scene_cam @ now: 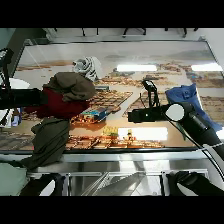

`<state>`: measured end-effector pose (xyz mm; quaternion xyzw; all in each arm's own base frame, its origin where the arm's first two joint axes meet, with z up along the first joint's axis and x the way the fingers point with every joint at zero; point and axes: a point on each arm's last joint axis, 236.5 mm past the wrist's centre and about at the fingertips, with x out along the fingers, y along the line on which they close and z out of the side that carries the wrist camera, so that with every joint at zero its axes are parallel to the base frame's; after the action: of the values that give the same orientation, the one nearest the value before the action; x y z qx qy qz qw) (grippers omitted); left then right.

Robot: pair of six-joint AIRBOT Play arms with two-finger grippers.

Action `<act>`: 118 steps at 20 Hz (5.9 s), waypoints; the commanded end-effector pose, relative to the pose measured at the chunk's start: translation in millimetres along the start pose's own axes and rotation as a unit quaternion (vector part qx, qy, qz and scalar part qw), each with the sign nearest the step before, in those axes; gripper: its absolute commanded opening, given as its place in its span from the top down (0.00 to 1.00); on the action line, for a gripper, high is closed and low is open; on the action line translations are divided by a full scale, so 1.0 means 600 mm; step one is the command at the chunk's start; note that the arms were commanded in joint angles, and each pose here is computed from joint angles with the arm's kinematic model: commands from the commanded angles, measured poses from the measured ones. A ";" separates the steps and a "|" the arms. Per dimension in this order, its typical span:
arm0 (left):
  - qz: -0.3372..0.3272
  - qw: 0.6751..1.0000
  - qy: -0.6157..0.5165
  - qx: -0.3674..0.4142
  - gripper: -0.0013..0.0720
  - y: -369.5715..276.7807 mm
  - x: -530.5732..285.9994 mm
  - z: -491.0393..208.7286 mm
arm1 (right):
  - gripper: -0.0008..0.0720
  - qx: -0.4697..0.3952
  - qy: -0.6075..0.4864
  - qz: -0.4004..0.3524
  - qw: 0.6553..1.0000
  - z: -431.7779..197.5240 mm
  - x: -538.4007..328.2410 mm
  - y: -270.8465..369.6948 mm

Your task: Fold the shirts.

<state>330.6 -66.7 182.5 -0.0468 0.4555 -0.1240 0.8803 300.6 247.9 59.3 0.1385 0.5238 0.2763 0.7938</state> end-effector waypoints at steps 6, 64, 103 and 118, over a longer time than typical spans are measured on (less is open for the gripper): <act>0.132 0.988 0.082 0.013 0.96 0.119 0.023 -0.073 | 0.95 0.000 0.001 0.000 1.000 -0.001 0.001 0.000; -0.138 0.911 0.382 0.070 0.10 -0.191 0.187 -0.408 | 0.94 0.086 -0.106 -0.108 0.985 0.042 -0.232 -0.237; -0.170 0.951 0.163 -0.198 0.96 -0.056 0.185 -0.311 | 0.13 0.180 0.080 0.047 0.979 -0.094 -0.029 -0.244; -0.180 0.946 0.186 -0.195 0.96 -0.066 0.176 -0.327 | 0.94 0.097 0.097 0.046 0.989 -0.075 0.121 -0.166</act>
<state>223.1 -126.6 -7.6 -0.2750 0.6100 -0.1960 0.7168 307.0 201.9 -65.7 0.2113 0.6211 0.2715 0.7041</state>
